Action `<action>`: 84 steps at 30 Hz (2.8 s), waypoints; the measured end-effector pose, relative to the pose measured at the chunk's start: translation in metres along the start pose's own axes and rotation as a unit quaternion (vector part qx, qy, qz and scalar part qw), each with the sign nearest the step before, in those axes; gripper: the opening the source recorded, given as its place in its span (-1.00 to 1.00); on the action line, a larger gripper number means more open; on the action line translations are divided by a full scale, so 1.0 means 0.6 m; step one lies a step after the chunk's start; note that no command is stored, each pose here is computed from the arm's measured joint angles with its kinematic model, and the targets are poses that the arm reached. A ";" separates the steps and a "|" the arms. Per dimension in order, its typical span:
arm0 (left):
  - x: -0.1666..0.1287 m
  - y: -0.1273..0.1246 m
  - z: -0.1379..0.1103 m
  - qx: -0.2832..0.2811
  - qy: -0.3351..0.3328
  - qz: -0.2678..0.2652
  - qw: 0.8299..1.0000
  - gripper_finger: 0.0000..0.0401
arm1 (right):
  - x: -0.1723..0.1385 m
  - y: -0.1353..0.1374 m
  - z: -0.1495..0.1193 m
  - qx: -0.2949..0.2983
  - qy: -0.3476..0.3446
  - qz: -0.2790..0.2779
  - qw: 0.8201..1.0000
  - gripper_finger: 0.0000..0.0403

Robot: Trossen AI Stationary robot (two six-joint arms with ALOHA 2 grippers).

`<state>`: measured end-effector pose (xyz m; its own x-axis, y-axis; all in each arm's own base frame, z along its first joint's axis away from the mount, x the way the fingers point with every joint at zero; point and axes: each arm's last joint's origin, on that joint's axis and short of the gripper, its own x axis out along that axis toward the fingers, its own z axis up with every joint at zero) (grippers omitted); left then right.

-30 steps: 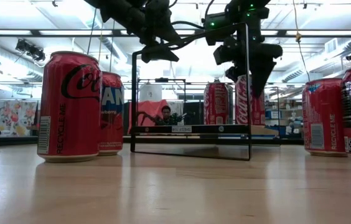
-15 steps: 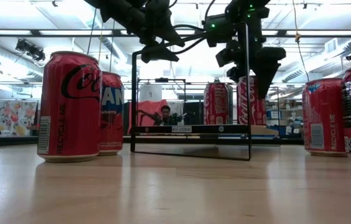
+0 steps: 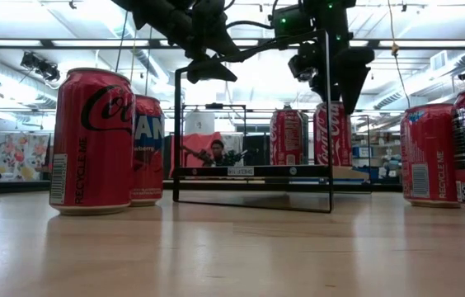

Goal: Place canned beverage on shelf
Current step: Put the red-white soda can on the shelf aligned with the other red-white soda can, then put the right red soda can on the shelf

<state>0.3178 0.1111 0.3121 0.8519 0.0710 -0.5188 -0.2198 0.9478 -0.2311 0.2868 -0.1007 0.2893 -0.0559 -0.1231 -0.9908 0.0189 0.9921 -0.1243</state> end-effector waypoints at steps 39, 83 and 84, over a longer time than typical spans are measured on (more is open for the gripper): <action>-0.080 -0.067 -0.046 -0.039 0.238 -0.095 0.966 0.45 | -0.115 0.031 -0.089 0.249 -0.149 -0.022 0.957 0.97; -0.122 -0.107 0.009 -0.273 0.071 -0.079 0.956 0.45 | 0.042 0.194 -0.139 0.434 -0.036 0.083 0.896 0.98; -0.128 -0.104 0.010 -0.271 0.070 -0.079 0.957 0.45 | 0.042 0.192 -0.140 0.435 -0.035 0.087 0.896 0.98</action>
<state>0.2690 0.0484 0.3712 0.8314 -0.1370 -0.5386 -0.3405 0.6404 -0.6884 0.2037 0.0130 0.2547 0.0848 -0.0002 -0.9964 0.7934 0.6050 0.0674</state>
